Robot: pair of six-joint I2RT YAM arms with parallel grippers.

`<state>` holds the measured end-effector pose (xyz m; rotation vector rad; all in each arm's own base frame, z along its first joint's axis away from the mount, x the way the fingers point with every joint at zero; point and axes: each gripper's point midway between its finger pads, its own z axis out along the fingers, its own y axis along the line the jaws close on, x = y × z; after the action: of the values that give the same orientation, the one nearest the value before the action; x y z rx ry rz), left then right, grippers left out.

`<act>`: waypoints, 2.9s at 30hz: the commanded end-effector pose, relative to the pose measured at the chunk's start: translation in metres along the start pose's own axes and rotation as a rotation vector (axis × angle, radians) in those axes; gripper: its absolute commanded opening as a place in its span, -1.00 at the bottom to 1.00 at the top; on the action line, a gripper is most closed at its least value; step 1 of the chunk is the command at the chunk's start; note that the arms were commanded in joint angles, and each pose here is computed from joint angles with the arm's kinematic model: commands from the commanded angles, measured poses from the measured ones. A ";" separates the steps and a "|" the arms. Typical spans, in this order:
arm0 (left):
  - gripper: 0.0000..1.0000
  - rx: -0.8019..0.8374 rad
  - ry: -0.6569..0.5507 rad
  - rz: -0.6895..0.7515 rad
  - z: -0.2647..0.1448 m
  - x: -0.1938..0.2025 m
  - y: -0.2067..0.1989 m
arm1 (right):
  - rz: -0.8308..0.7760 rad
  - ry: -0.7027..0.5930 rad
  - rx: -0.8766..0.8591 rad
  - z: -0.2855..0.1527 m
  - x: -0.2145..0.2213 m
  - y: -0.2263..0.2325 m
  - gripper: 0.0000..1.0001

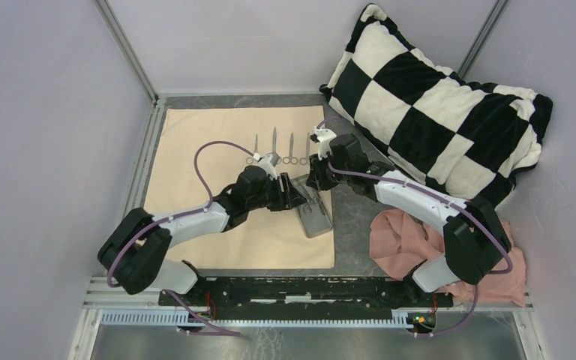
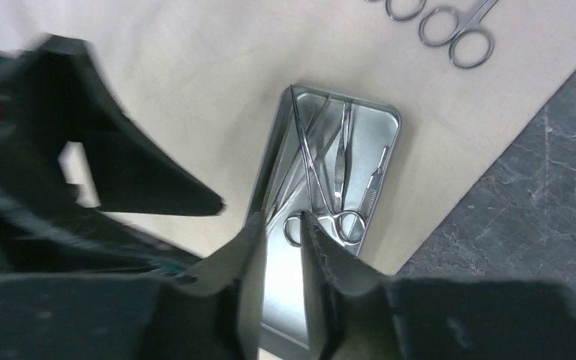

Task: Open and lay out the surgical kit
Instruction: Pick up the medical item from the container, then place the medical item in the surgical kit.

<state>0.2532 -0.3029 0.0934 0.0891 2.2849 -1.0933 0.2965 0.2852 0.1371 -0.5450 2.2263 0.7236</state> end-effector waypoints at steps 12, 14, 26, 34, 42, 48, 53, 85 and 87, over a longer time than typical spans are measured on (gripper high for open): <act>0.37 -0.137 -0.261 0.095 -0.086 -0.042 0.000 | -0.408 0.125 -0.067 0.051 0.008 -0.015 -0.05; 0.38 -0.140 -0.247 0.095 -0.088 -0.038 0.001 | -0.413 0.119 -0.085 0.055 0.006 -0.013 -0.02; 0.40 -0.125 -0.260 0.121 -0.101 -0.044 -0.009 | -0.459 0.169 -0.098 0.090 0.011 -0.005 -0.05; 0.41 -0.135 -0.266 0.137 -0.105 -0.047 -0.010 | -0.467 0.211 -0.077 0.101 0.024 -0.012 -0.27; 0.41 -0.127 -0.270 0.131 -0.105 -0.049 -0.012 | -0.472 0.210 -0.052 0.107 0.025 -0.016 -0.57; 0.43 -0.114 -0.286 0.121 -0.112 -0.054 -0.020 | -0.434 0.158 -0.061 0.083 0.006 -0.003 -1.00; 0.46 -0.092 -0.296 0.111 -0.118 -0.059 -0.029 | -0.390 0.068 -0.092 0.044 -0.012 0.014 -1.00; -0.95 0.224 -0.025 0.001 -0.072 -0.021 -0.072 | 0.306 -0.324 -0.263 -0.048 -0.069 0.069 -0.99; -0.96 0.237 -0.023 0.034 -0.075 -0.020 -0.073 | 0.218 -0.301 -0.303 -0.052 -0.069 0.066 -0.62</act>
<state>0.2132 -0.2885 0.1756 0.1329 2.1733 -1.2953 0.2787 0.3158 0.2044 -0.1537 2.0562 1.1409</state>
